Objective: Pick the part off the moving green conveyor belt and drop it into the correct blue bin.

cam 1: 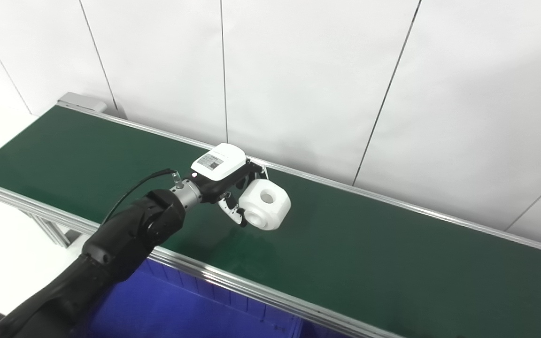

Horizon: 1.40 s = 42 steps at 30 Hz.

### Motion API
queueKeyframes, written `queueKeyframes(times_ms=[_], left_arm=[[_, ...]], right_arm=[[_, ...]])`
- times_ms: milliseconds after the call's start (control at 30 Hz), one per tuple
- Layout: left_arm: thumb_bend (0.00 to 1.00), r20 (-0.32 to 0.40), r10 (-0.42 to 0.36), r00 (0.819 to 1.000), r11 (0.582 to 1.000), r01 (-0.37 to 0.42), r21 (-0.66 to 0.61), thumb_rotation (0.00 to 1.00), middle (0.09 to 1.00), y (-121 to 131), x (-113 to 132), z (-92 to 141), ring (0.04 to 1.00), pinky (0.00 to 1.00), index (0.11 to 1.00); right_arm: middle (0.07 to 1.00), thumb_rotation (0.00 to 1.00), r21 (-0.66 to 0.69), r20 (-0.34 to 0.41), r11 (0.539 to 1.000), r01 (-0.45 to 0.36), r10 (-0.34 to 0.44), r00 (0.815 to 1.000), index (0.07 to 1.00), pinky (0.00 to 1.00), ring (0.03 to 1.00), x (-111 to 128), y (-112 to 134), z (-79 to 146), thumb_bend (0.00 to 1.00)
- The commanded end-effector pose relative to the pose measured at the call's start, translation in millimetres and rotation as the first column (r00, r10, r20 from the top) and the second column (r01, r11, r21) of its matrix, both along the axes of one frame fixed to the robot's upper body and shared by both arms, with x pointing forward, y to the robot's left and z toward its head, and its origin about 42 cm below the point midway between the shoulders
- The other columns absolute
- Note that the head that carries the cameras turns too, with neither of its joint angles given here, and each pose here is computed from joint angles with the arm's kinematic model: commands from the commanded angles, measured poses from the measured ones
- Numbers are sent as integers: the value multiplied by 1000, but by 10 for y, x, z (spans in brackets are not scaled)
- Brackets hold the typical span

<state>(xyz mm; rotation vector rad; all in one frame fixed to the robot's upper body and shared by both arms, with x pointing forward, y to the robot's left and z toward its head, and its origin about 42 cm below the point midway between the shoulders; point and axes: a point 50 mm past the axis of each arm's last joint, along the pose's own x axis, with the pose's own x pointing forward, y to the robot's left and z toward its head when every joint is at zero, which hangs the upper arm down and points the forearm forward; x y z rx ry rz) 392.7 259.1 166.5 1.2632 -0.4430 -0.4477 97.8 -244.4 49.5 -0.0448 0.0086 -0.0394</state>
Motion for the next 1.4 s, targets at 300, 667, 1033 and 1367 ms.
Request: queueKeyframes(times_ms=[300, 667, 1033, 1367], left_arm=[[521, 56, -7, 998, 998, 11, -67, 0, 465, 165, -447, 483, 403, 314, 506], [518, -111, -17, 994, 999, 13, -37, 0, 427, 127, -1279, 564, 310, 235, 516], [521, -289, -33, 957, 975, 94, 200, 0, 453, 261, -1477, 36, 374, 319, 512], [518, -411, 15, 912, 936, 132, 327, 0, 455, 307, -1384, -190, 394, 318, 523]], right_arm=[[1000, 1000, -10, 39, 1000, -14, 15, 999, 1000, 1000, 1000, 47, -102, 166, 808], [1000, 993, -30, 32, 999, -15, 16, 999, 1000, 1000, 960, 167, -364, 625, 794], [1000, 938, -30, 9, 999, -27, 27, 1000, 1000, 1000, 937, 198, -350, 662, 784], [1000, 936, -15, 2, 1000, -13, 14, 1000, 1000, 1000, 938, 154, -250, 642, 790]])
